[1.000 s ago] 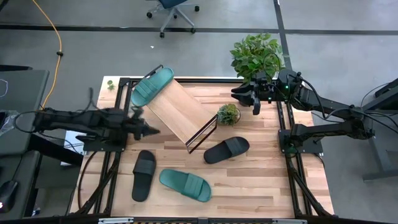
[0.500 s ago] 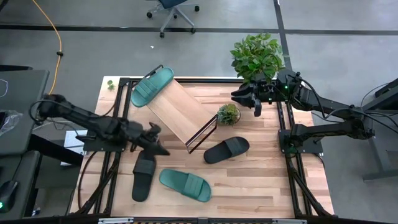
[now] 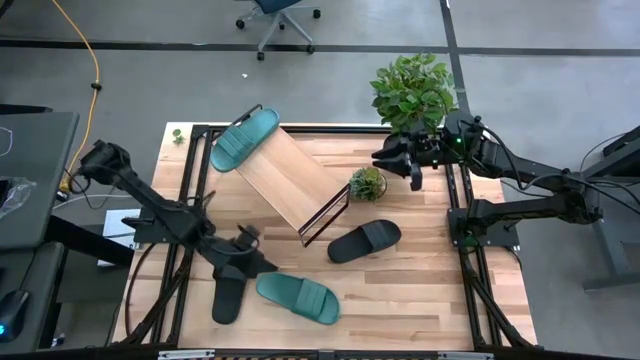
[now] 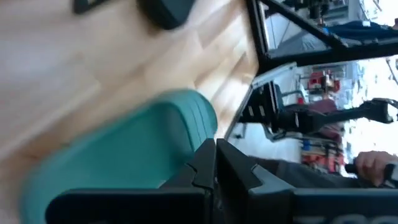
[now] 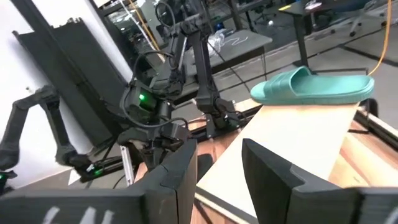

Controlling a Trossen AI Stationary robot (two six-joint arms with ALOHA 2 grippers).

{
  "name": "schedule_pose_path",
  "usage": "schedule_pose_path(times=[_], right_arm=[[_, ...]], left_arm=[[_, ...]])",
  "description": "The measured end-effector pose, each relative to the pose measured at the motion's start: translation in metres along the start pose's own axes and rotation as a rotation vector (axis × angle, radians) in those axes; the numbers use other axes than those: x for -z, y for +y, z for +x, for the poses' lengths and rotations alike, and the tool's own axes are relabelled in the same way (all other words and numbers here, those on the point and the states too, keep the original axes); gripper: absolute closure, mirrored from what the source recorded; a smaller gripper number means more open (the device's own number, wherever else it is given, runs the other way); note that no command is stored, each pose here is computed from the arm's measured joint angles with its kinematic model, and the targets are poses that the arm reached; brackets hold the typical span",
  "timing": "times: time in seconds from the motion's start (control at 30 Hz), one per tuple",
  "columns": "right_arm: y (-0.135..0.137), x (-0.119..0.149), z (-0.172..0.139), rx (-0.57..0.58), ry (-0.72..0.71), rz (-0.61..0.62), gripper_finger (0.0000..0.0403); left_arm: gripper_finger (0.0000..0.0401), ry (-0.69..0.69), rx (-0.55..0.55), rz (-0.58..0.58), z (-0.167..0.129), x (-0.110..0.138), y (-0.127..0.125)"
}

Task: Pick and place slippers onto the shelf
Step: Put the green pair of slippers on the shelf

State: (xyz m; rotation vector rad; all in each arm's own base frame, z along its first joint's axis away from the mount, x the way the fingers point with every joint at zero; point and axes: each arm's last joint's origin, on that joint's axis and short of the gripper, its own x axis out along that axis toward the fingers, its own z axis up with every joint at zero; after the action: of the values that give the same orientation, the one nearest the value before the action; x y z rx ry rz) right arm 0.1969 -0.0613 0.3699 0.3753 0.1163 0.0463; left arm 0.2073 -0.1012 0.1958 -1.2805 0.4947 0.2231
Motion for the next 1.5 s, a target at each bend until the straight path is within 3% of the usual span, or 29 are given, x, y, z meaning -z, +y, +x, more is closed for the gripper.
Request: schedule_pose_path(times=[0.2,0.47,0.63,0.73,1.1,1.27,1.5], right_arm=[[0.001,0.002,0.0,-0.046,0.031,0.007,0.0284],[0.002,0.002,0.0,-0.074,0.043,0.008,0.0284],[0.003,0.003,0.0,-0.101,0.052,0.007,0.0284],[0.003,0.003,0.0,-0.115,0.057,0.004,0.0284],[0.004,0.004,0.0,-0.152,0.075,-0.006,0.0284],[0.004,0.005,-0.001,-0.172,0.089,-0.007,0.0284],[0.004,0.007,-0.001,-0.177,0.111,0.002,0.0284]], left_arm=[[0.0398,-0.009,0.119,0.02,0.024,0.009,-0.006],[0.0398,-0.013,0.108,0.043,0.052,0.017,-0.024],[0.0395,0.054,0.052,0.065,0.065,0.024,-0.021],[0.0372,0.061,0.058,0.063,0.069,0.025,-0.023],[0.0224,0.062,0.041,-0.001,0.071,0.025,-0.022],[0.0202,0.063,0.024,-0.027,0.071,0.025,-0.021],[0.0199,0.086,-0.015,-0.034,0.082,0.03,-0.014]])
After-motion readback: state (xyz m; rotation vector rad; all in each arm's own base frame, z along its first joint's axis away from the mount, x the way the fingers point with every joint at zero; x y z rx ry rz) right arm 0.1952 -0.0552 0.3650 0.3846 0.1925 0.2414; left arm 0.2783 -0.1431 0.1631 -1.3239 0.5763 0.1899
